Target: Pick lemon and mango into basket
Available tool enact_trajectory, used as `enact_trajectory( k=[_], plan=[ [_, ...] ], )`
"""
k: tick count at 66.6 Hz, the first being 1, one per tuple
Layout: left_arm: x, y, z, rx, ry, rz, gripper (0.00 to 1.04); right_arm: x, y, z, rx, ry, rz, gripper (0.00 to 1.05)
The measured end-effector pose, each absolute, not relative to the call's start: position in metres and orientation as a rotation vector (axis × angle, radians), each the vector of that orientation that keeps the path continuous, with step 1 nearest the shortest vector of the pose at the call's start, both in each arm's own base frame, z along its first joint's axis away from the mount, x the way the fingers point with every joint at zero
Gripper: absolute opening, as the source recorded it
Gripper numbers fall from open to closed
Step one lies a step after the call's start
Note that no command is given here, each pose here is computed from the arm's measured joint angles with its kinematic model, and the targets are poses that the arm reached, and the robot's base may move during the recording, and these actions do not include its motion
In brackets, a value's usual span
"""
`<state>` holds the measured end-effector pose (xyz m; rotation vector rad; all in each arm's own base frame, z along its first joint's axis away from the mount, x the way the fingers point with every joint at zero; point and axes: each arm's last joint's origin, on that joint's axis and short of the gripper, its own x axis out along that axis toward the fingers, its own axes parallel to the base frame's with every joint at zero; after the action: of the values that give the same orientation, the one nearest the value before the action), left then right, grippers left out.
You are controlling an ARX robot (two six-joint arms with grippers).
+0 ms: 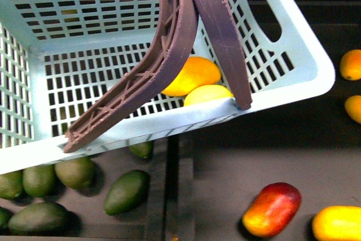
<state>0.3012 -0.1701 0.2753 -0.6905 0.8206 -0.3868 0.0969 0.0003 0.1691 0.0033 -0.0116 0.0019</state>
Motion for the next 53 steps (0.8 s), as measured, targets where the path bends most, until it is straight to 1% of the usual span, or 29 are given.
enact_trajectory(
  k=[53],
  plan=[
    [0.3021,-0.1686,0.2755,-0.689,0.814,-0.378,0.14,0.0968,0.0003,0.1690,0.003,-0.011,0.002,0.96]
  ],
)
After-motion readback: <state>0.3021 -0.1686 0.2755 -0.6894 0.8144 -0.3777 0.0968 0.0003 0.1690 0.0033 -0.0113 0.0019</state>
